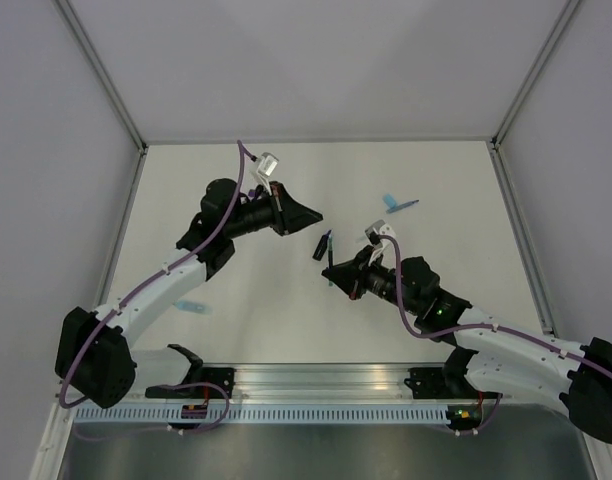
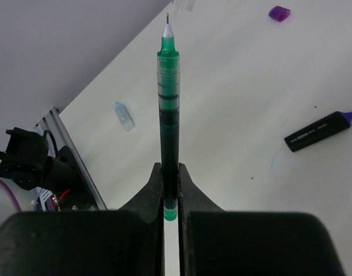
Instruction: Insert the pens into the pen caps
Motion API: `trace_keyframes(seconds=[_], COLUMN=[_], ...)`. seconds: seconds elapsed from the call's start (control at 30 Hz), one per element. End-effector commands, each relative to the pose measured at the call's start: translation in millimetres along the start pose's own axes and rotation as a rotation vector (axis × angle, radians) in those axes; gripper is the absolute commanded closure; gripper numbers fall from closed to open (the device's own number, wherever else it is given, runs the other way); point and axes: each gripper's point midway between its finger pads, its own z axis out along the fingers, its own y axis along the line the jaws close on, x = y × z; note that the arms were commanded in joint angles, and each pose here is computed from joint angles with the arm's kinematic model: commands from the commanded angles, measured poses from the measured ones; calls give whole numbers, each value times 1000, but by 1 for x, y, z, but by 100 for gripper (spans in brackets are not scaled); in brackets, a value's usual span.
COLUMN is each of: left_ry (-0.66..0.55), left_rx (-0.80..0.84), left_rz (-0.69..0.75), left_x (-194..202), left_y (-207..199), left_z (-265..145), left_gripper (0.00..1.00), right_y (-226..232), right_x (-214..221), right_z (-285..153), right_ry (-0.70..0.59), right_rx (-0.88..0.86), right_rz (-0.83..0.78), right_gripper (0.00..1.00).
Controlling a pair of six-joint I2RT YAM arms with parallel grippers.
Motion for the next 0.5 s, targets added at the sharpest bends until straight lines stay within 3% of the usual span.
trace_keyframes(seconds=[0.0, 0.47], left_ry=[-53, -117], left_rx=[227, 336], left_rz=[8, 73], left_x=[-3, 6], left_y=[-60, -89], left_z=[-6, -21], left_gripper=[98, 98], right_y=[35, 39], right_x=[-11, -8], right_z=[-3, 0], right_ry=[-48, -36], right_rx=[-196, -220], right_rz=[-24, -8], right_gripper=[100, 100])
